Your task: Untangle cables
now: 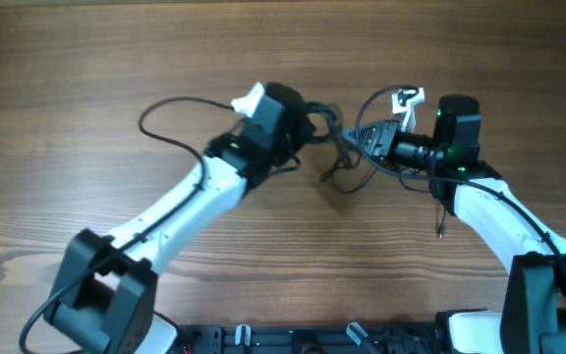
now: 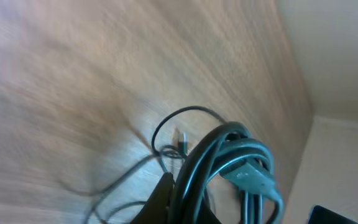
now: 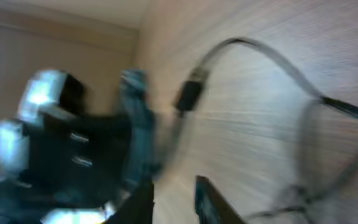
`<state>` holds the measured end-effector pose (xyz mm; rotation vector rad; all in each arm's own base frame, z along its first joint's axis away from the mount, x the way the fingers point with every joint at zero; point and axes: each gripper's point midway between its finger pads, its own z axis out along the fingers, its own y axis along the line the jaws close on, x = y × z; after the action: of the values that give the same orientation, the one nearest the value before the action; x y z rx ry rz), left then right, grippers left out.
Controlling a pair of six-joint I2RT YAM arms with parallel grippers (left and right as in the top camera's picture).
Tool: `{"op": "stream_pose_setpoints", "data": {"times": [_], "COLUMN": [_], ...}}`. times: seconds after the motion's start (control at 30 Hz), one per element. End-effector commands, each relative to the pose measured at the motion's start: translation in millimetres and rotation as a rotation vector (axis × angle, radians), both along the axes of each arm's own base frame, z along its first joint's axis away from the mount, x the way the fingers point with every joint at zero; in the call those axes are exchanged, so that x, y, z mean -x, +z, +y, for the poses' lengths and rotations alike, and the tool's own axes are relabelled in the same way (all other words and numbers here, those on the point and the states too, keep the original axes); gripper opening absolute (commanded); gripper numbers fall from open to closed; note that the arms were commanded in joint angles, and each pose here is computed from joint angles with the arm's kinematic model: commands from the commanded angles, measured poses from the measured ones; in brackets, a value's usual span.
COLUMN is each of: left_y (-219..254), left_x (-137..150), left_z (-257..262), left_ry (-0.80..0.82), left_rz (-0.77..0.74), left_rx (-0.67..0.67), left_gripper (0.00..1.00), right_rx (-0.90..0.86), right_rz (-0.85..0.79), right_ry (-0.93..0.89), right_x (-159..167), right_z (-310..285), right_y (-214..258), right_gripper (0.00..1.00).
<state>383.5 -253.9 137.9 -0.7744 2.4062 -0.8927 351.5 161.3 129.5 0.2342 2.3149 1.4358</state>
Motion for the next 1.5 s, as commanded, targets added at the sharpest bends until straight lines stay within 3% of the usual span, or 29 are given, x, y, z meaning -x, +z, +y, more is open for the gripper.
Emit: {"op": "stream_pose_setpoints", "data": {"times": [0.0, 0.07, 0.13, 0.17, 0.23, 0.4, 0.5, 0.6, 0.73, 0.9, 1.07, 1.17, 1.27, 1.37, 1.47], "left_y": [56.0, 64.6, 64.5, 62.5, 54.7, 42.2, 40.0, 40.1, 40.1, 40.1, 38.4, 29.0, 19.3, 16.9, 17.3], "left_x": [0.5, 1.5, 2.1, 3.1, 7.1, 22.9, 27.7, 31.9, 39.5, 41.8, 39.6, 33.1, 30.2, 30.2, 29.9], "left_z": [12.3, 21.5, 21.8, 21.3, 20.0, 14.0, 10.2, 4.0, -6.2, -9.2, -5.4, 14.1, 36.5, 42.1, 41.9], "left_ry": [-0.227, -0.214, -0.214, -0.217, -0.238, -0.382, -0.399, -0.415, -0.443, -0.449, -0.429, -0.287, -0.108, -0.037, -0.022], "left_rz": [-0.196, -0.203, -0.201, -0.194, -0.175, -0.196, -0.188, -0.190, -0.191, -0.190, -0.186, -0.125, -0.045, -0.012, -0.007], "left_rx": [-0.017, -0.013, -0.013, -0.016, -0.040, -0.152, -0.160, -0.157, -0.153, -0.150, -0.168, -0.214, -0.238, -0.221, -0.208], "left_gripper": [0.04, 0.04, 0.04, 0.04, 0.04, 0.04, 0.04, 0.04, 0.04, 0.04, 0.04, 0.04, 0.04, 0.04, 0.04], "right_rx": [0.211, 0.176, 0.109, 0.078, 0.023, 0.020, 0.009, 0.011, 0.053, 0.065, 0.313, 0.359, 0.346, 0.313, 0.134], "right_rz": [-0.008, -0.027, -0.171, -0.241, -0.398, -0.556, -0.601, -0.608, -0.600, -0.562, -0.287, -0.233, -0.220, -0.206, -0.412], "right_ry": [-0.101, -0.046, 0.103, 0.169, 0.284, 0.313, 0.324, 0.339, 0.317, 0.317, 0.092, 0.066, 0.051, 0.030, 0.242], "right_x": [-10.1, -4.7, 3.5, 8.3, 16.4, 10.6, 9.9, 12.4, 8.6, 11.1, -7.2, -5.3, -6.5, -8.9, 7.2], "right_z": [-25.8, -17.9, -0.5, 6.3, 16.7, 19.6, 21.6, 28.6, 37.6, 42.4, 6.3, -1.5, -1.4, 0.4, 32.2], "right_y": [-33.9, -28.5, -7.4, 2.5, 23.5, 43.1, 51.0, 50.9, 45.2, 38.2, -22.9, -34.8, -33.5, -29.1, 11.8], "right_gripper": [0.37, 0.50, 0.79, 0.99, 1.00, 1.00, 0.87, 0.59, 0.33, 0.06, 0.04, 0.04, 0.04, 0.04, 0.05]}}
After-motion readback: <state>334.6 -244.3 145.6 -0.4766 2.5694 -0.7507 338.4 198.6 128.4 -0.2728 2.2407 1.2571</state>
